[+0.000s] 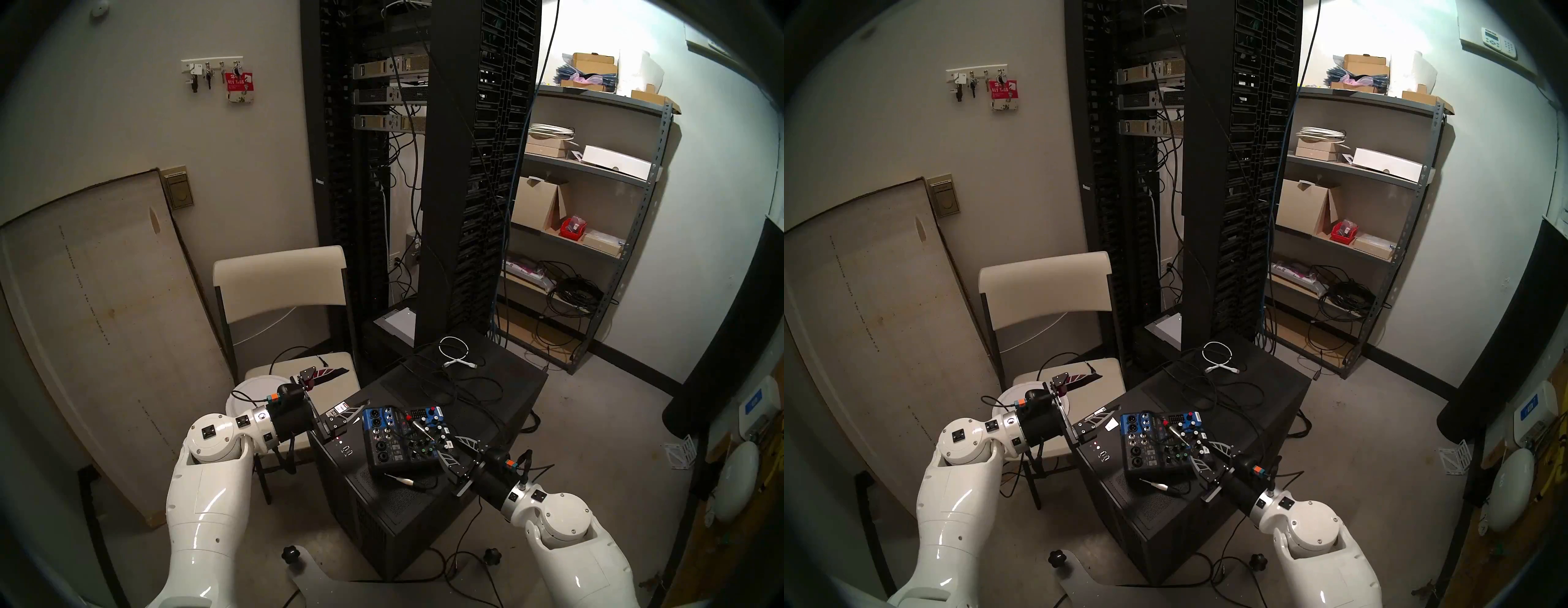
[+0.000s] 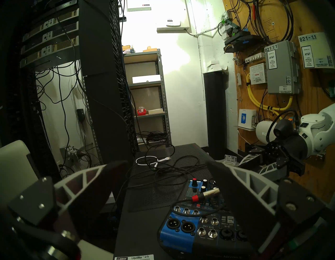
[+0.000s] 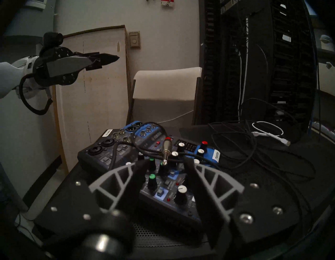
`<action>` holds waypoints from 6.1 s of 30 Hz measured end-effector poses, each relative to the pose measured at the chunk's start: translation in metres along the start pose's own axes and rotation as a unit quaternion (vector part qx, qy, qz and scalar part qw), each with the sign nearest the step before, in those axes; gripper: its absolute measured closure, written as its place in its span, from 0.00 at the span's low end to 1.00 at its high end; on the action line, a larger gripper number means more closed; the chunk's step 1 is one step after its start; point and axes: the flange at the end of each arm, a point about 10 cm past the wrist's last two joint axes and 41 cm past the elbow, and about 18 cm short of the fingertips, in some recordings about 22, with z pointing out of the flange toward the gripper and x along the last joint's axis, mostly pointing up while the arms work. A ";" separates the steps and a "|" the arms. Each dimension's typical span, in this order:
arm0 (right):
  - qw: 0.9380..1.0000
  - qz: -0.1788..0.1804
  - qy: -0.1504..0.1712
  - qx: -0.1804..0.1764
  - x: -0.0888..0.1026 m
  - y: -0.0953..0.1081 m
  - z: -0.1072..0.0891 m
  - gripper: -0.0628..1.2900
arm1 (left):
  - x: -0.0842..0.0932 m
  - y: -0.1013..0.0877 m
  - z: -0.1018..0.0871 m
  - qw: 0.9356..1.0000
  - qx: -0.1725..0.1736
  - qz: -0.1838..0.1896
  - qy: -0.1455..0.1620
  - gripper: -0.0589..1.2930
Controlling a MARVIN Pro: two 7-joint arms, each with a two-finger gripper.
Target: Insert aux cable
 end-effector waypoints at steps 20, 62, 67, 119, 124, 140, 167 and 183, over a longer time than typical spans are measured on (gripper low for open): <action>1.000 -0.005 -0.013 0.024 0.000 0.003 0.026 0.41 | 0.000 0.000 0.000 1.000 0.000 0.000 0.000 0.05; 0.999 -0.018 -0.024 0.023 -0.001 0.008 0.031 0.63 | -0.001 0.000 0.000 1.000 0.000 -0.001 -0.001 0.05; 0.999 -0.018 -0.025 0.025 -0.002 0.007 0.032 0.63 | -0.001 0.000 0.000 1.000 0.000 -0.001 -0.001 0.05; 0.999 -0.021 -0.034 0.031 0.000 0.011 0.020 0.79 | -0.001 0.000 0.000 1.000 0.000 -0.001 -0.001 0.05; 0.998 -0.020 -0.041 0.035 0.000 0.011 0.018 0.75 | -0.001 0.000 0.000 1.000 0.000 -0.001 -0.001 0.05; 0.999 -0.022 -0.032 0.029 0.004 0.012 0.021 0.43 | 0.000 0.000 0.000 1.000 0.000 -0.001 0.000 0.05; 0.999 -0.022 -0.030 0.039 0.003 0.005 0.036 0.62 | 0.000 0.000 0.000 1.000 0.000 -0.001 0.000 0.05; 0.999 -0.024 -0.028 0.039 0.003 0.006 0.039 0.75 | 0.000 0.000 0.000 1.000 0.000 -0.001 0.000 0.05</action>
